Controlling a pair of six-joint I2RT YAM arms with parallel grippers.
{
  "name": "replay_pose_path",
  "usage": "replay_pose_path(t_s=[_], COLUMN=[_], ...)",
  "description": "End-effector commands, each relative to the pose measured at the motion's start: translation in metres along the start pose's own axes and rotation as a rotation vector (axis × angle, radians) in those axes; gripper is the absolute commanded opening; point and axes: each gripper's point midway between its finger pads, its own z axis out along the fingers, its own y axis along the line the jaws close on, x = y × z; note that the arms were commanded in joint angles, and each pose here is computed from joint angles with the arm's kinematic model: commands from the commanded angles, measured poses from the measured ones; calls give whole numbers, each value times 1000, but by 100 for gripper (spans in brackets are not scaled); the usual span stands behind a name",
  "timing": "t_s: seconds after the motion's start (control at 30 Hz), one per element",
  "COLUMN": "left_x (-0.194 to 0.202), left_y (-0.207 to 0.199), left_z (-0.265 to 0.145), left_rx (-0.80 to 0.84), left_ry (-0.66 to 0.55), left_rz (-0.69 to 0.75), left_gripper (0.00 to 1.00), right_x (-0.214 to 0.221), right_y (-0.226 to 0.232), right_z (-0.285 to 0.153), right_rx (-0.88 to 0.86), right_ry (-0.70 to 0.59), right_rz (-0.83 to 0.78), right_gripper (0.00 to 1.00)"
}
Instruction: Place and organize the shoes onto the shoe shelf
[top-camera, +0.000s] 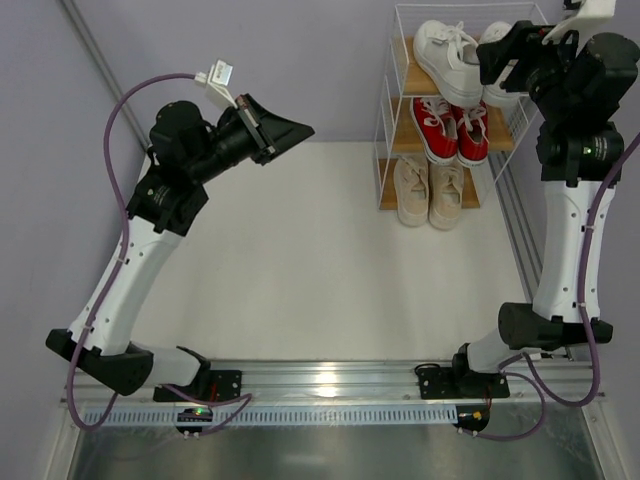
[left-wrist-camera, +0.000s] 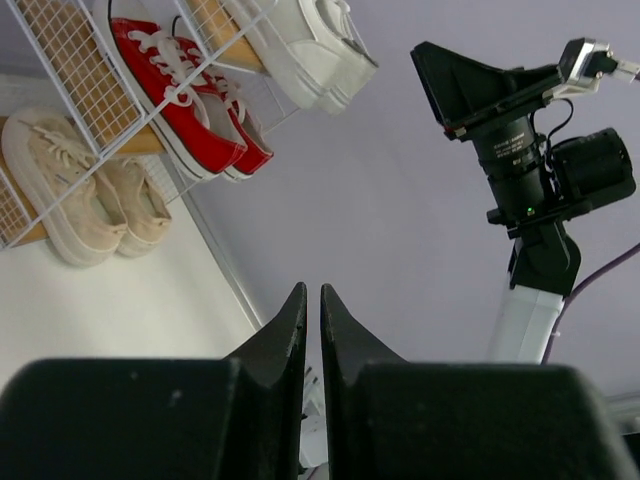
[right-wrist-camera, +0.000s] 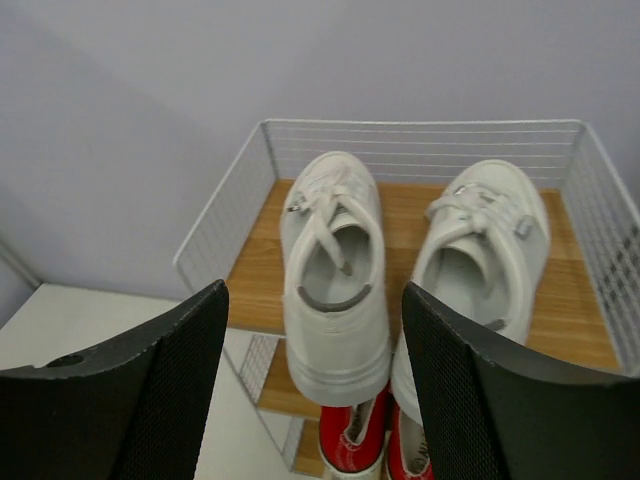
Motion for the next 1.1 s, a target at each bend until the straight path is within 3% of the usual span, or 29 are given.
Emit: replay_pose_path(t_s=[0.0, 0.27, 0.53, 1.0, 1.07], left_x=[3, 36, 49, 68, 69], left_y=[-18, 27, 39, 64, 67], left_z=[-17, -43, -65, -120, -125], left_rx=[68, -68, -117, -251, -274], left_ry=[-12, 24, 30, -6, 0], left_rz=[40, 65, 92, 169, 179], left_gripper=[8, 8, 7, 6, 6], right_x=[-4, 39, 67, 111, 112], right_y=[54, 38, 33, 5, 3], right_z=[-9, 9, 23, 47, 52], right_rx=[-298, -240, -232, 84, 100], right_ry=[44, 178, 249, 342, 335], right_rz=[41, 53, 54, -108, -108], right_gripper=[71, 72, 72, 72, 64])
